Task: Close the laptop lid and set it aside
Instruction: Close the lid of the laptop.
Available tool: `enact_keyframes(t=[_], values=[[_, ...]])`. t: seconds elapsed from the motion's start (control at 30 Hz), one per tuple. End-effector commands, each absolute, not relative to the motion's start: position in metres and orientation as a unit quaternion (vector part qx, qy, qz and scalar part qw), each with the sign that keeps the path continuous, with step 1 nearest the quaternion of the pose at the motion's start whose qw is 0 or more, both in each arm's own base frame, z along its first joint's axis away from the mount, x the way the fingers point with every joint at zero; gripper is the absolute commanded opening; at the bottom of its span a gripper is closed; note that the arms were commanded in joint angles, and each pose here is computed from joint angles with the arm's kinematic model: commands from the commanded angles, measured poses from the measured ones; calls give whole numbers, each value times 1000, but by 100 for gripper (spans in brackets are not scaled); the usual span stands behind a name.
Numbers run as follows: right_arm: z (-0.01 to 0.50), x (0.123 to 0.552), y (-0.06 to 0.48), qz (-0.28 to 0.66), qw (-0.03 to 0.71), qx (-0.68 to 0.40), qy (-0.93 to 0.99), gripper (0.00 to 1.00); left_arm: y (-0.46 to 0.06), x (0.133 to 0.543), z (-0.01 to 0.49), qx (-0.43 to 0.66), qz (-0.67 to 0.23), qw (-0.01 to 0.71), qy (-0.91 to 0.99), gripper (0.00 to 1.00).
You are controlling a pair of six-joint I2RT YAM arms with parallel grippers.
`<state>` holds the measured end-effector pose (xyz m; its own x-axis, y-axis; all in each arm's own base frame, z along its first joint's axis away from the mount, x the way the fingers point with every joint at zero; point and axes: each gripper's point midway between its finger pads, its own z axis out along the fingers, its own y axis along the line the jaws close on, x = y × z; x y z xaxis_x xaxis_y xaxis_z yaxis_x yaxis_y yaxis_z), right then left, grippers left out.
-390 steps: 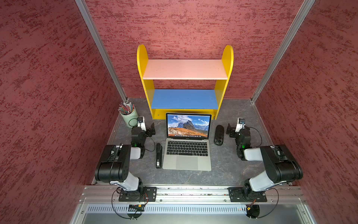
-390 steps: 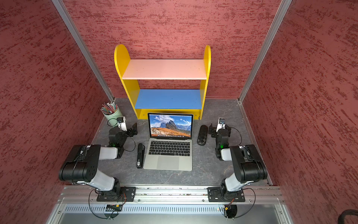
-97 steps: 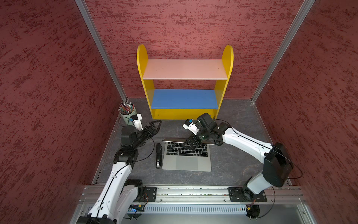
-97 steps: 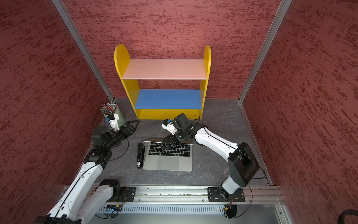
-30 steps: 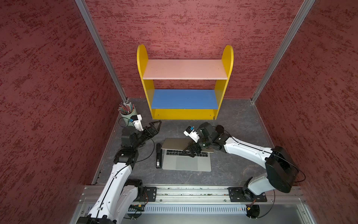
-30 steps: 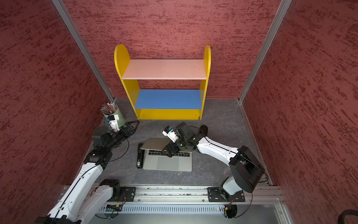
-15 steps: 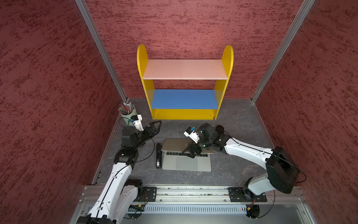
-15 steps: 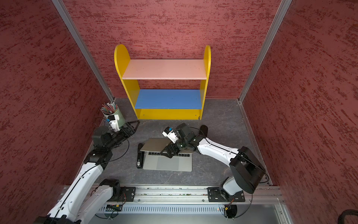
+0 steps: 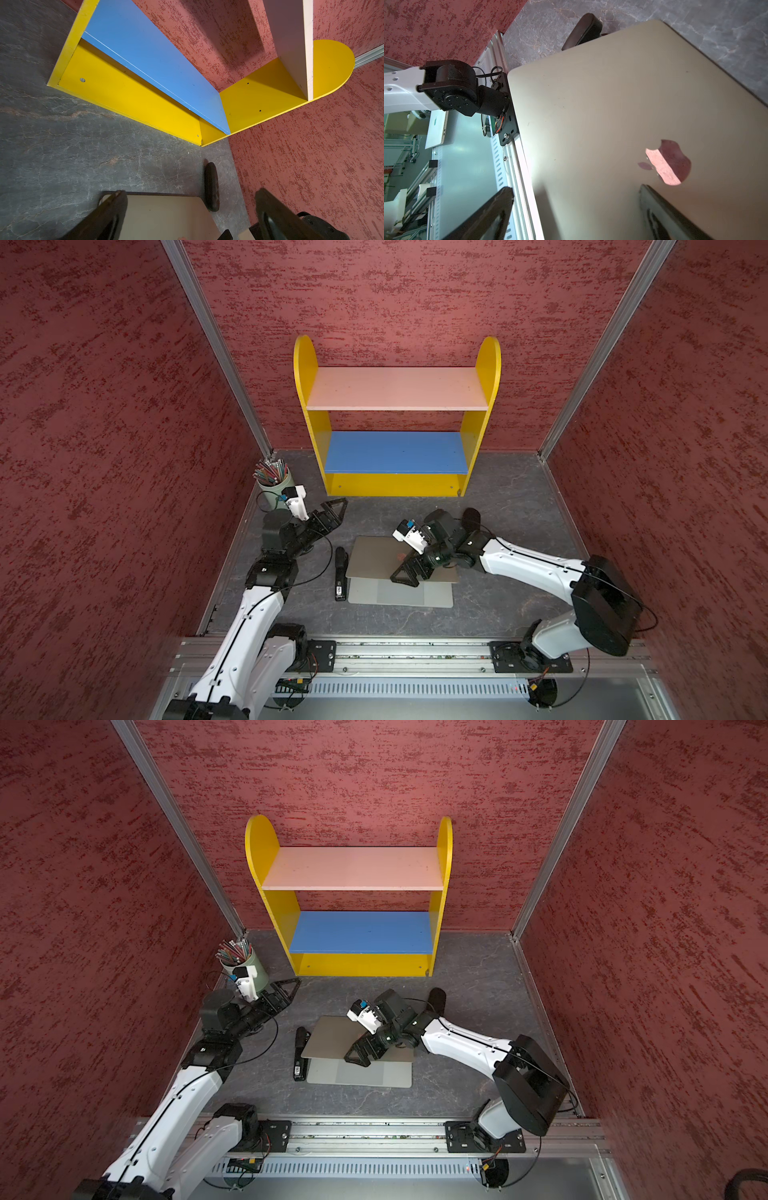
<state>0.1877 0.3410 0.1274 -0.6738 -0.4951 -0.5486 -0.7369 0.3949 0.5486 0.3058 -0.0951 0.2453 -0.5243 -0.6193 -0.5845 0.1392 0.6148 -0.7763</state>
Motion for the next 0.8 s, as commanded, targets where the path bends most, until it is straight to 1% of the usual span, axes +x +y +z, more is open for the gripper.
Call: enact_keyframes(t=[0.0,0.77], values=[[114,164,330,393,95,-366,838,99,-97,306,249,-143,-409,473,767,100],[89,165,327,377,82,-352,853,98,-97,305,248,-143,-409,473,767,100]])
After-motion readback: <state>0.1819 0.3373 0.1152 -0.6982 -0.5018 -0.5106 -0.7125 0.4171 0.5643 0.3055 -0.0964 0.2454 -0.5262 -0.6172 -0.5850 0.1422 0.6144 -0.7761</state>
